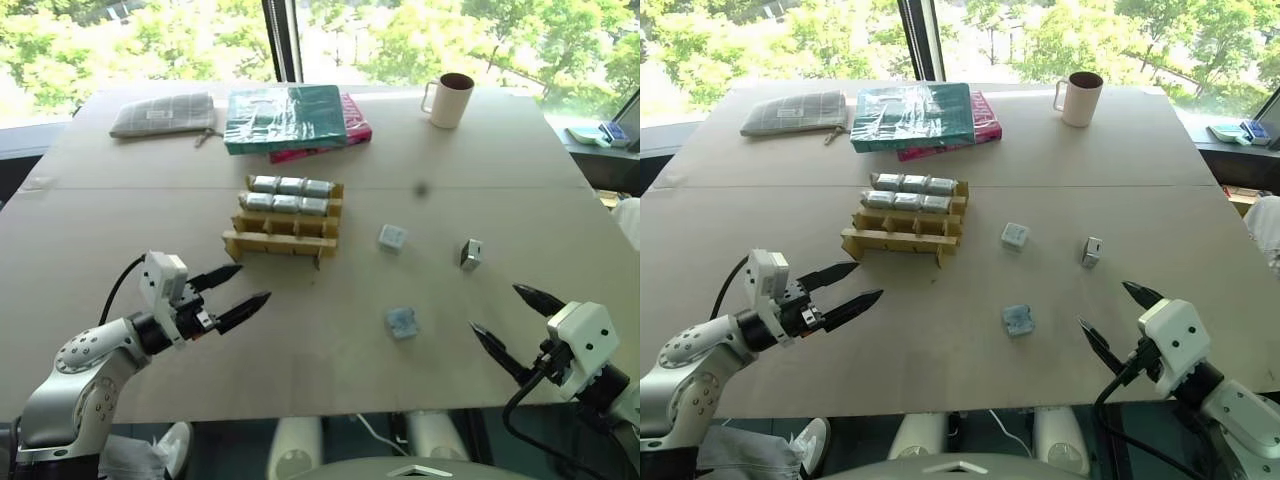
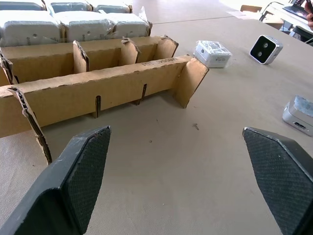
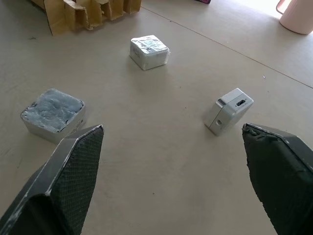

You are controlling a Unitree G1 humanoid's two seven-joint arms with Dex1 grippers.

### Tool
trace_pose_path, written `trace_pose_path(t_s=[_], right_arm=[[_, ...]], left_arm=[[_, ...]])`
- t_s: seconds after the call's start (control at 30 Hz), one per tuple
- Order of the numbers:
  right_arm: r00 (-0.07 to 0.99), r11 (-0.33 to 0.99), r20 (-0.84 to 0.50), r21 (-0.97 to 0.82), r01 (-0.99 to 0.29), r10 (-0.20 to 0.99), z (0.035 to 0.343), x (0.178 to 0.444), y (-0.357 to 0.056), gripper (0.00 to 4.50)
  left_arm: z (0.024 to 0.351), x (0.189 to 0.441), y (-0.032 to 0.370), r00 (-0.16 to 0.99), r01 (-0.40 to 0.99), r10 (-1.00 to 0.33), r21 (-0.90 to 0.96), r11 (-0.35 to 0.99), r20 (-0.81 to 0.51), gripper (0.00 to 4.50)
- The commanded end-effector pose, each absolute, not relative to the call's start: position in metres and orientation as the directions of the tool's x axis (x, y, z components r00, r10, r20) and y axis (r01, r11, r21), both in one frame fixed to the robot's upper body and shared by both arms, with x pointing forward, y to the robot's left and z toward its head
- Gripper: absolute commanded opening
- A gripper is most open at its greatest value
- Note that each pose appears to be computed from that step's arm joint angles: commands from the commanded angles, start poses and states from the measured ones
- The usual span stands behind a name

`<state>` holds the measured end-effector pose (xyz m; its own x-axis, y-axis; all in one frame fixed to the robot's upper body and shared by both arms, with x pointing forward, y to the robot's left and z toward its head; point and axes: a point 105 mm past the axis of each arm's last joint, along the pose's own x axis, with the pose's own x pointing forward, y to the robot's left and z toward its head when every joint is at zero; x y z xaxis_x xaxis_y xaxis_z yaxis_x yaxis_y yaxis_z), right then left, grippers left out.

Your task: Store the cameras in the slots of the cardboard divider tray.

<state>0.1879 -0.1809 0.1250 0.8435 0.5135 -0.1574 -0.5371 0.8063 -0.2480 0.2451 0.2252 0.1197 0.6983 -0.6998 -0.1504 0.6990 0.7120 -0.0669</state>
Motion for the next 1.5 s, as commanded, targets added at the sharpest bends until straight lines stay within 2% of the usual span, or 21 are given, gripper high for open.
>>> trace_pose_path(t_s=[0.03,0.1,0.2,0.3,0.4,0.47,0.53,0.77,0.97,1.17,1.5], right_arm=[[0.856,0.812,-0.117,-0.274,-0.515,0.504,0.135,0.188,-0.178,4.50],[0.877,0.832,-0.107,-0.279,-0.480,0.469,0.137,0.191,-0.178,4.50],[0.883,0.834,-0.134,-0.291,-0.468,0.449,0.138,0.194,-0.176,4.50],[0.801,0.786,-0.175,-0.161,-0.597,0.572,0.139,0.188,-0.154,4.50],[0.681,0.674,-0.251,-0.126,-0.728,0.688,0.133,0.179,-0.134,4.50],[0.605,0.594,-0.310,-0.143,-0.792,0.733,0.123,0.176,-0.126,4.50],[0.578,0.563,-0.319,-0.147,-0.813,0.751,0.117,0.180,-0.121,4.50],[0.532,0.483,-0.316,-0.224,-0.847,0.786,0.111,0.195,-0.100,4.50],[0.473,0.364,-0.327,-0.341,-0.867,0.818,0.122,0.192,-0.079,4.50],[0.420,0.303,-0.346,-0.343,-0.889,0.839,0.125,0.193,-0.070,4.50],[0.363,0.207,-0.461,-0.354,-0.912,0.810,0.100,0.238,-0.112,4.50]], left_arm=[[0.134,0.249,0.223,0.691,0.716,-0.715,-0.035,0.697,-0.110,4.48],[0.146,0.253,0.217,0.660,0.748,-0.749,-0.050,0.662,-0.051,4.48],[0.154,0.251,0.213,0.621,0.781,-0.783,-0.062,0.621,-0.031,4.48],[0.166,0.241,0.209,0.541,0.841,-0.840,-0.020,0.541,0.030,4.48],[0.159,0.220,0.206,0.378,0.923,-0.925,-0.054,0.380,-0.044,4.48],[0.158,0.216,0.207,0.337,0.939,-0.940,-0.057,0.340,-0.062,4.48],[0.157,0.214,0.206,0.306,0.950,-0.948,-0.028,0.310,-0.089,4.48],[0.159,0.202,0.206,0.273,0.961,-0.956,-0.011,0.276,-0.110,4.48],[0.157,0.196,0.208,0.240,0.969,-0.963,-0.028,0.245,-0.119,4.48],[0.159,0.195,0.207,0.198,0.979,-0.971,-0.020,0.203,-0.133,4.48],[0.165,0.198,0.206,0.137,0.990,-0.976,0.050,0.131,-0.169,4.48]])
